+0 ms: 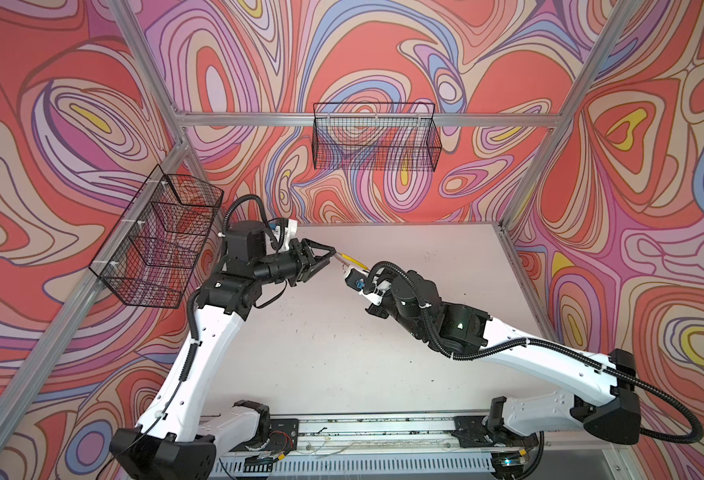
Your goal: Put the keys on the keyring
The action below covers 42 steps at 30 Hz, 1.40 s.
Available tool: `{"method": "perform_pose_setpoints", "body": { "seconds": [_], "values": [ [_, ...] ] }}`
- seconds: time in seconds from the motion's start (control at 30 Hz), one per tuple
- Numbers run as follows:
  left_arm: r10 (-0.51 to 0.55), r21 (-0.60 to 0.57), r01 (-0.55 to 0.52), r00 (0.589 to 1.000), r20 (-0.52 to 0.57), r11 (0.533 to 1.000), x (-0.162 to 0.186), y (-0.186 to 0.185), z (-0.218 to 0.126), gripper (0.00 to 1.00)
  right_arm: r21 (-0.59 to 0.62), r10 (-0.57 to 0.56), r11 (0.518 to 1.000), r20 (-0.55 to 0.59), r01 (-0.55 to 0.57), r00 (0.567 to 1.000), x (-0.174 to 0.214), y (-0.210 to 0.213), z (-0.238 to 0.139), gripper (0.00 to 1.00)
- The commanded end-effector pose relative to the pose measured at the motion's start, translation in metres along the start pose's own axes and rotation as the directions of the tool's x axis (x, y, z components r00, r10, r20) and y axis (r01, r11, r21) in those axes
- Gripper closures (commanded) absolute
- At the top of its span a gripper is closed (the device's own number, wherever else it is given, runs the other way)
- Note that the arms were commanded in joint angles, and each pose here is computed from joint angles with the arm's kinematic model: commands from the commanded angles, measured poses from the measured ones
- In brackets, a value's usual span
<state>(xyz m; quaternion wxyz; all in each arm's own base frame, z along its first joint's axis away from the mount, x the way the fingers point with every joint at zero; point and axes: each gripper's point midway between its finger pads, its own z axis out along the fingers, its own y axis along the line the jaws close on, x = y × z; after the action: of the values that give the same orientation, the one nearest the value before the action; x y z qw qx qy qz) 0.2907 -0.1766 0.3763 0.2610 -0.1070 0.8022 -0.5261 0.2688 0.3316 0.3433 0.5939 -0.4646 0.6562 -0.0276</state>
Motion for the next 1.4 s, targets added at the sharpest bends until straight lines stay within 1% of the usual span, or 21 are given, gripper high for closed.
{"method": "perform_pose_setpoints", "body": {
  "seconds": [0.0,0.03,0.07,0.1,0.2,0.27,0.3,0.37,0.43,0.47,0.5,0.57,0.67,0.73,0.8,0.83,1.03,1.13,1.37],
  "values": [
    [0.224,-0.176,-0.211,0.973,0.056,0.961,0.007,0.010,-0.038,0.53,-0.050,0.042,0.998,-0.079,-0.046,0.996,0.012,0.007,0.001,1.00],
    [0.284,-0.214,-0.265,0.956,0.066,0.940,0.007,0.012,-0.045,0.54,-0.052,0.045,0.997,-0.091,-0.050,0.995,0.012,0.008,0.002,1.00],
    [0.356,-0.264,-0.326,0.931,0.077,0.908,0.007,0.015,-0.052,0.56,-0.055,0.048,0.997,-0.107,-0.054,0.993,0.013,0.008,0.003,1.00],
    [0.439,-0.303,-0.398,0.895,0.078,0.866,0.007,0.016,-0.057,0.57,-0.060,0.055,0.996,-0.122,-0.063,0.991,0.013,0.008,0.004,1.00],
    [0.624,-0.341,-0.572,0.779,0.059,0.746,0.015,0.011,-0.057,0.58,-0.072,0.077,0.993,-0.168,-0.090,0.983,0.012,0.010,0.006,1.00],
    [0.699,-0.352,-0.646,0.714,0.037,0.678,0.021,0.010,-0.049,0.58,-0.085,0.098,0.990,-0.192,-0.116,0.977,0.010,0.011,0.008,1.00],
    [0.731,-0.350,-0.679,0.681,0.026,0.645,0.024,0.010,-0.044,0.58,-0.096,0.118,0.986,-0.198,-0.139,0.973,0.007,0.012,0.008,1.00],
    [0.786,-0.345,-0.729,0.616,0.045,0.591,0.027,0.007,-0.037,0.61,-0.119,0.163,0.975,-0.203,-0.189,0.966,0.002,0.015,0.007,1.00],
    [0.841,-0.347,-0.776,0.536,0.077,0.527,0.030,0.006,-0.029,0.62,-0.141,0.209,0.961,-0.202,-0.239,0.957,-0.004,0.017,0.004,1.00],
    [0.867,-0.340,-0.802,0.489,0.100,0.492,0.032,0.001,-0.027,0.63,-0.149,0.228,0.954,-0.203,-0.260,0.952,-0.006,0.018,0.003,1.00],
    [0.883,-0.335,-0.819,0.456,0.110,0.465,0.035,0.000,-0.023,0.63,-0.149,0.240,0.950,-0.211,-0.274,0.948,-0.006,0.019,0.003,1.00],
    [0.907,-0.336,-0.843,0.402,0.123,0.419,0.037,-0.004,-0.018,0.62,-0.147,0.238,0.949,-0.242,-0.278,0.941,-0.001,0.022,0.005,1.00],
    [0.936,-0.323,-0.878,0.332,0.120,0.353,0.041,-0.012,-0.008,0.62,-0.141,0.224,0.952,-0.275,-0.270,0.935,0.007,0.026,0.008,1.00],
    [0.945,-0.323,-0.889,0.301,0.126,0.325,0.042,-0.017,-0.004,0.61,-0.143,0.222,0.952,-0.281,-0.269,0.934,0.009,0.028,0.009,1.00],
    [0.949,-0.314,-0.896,0.289,0.126,0.315,0.044,-0.018,-0.002,0.61,-0.142,0.223,0.952,-0.281,-0.270,0.933,0.009,0.028,0.010,1.00],
    [0.948,-0.314,-0.896,0.279,0.154,0.315,0.042,-0.025,-0.003,0.60,-0.138,0.226,0.952,-0.280,-0.272,0.933,0.009,0.027,0.009,1.00],
    [0.955,-0.332,-0.895,0.274,0.114,0.297,0.038,-0.020,0.007,0.57,-0.152,0.252,0.942,-0.265,-0.299,0.931,0.003,0.028,0.008,1.00],
    [0.957,-0.324,-0.901,0.271,0.103,0.290,0.039,-0.018,0.013,0.56,-0.156,0.265,0.937,-0.263,-0.312,0.928,0.003,0.028,0.006,1.00],
    [0.960,-0.320,-0.905,0.267,0.086,0.280,0.039,-0.017,0.017,0.55,-0.149,0.280,0.934,-0.256,-0.324,0.925,0.001,0.026,0.004,1.00]
  ]
}}
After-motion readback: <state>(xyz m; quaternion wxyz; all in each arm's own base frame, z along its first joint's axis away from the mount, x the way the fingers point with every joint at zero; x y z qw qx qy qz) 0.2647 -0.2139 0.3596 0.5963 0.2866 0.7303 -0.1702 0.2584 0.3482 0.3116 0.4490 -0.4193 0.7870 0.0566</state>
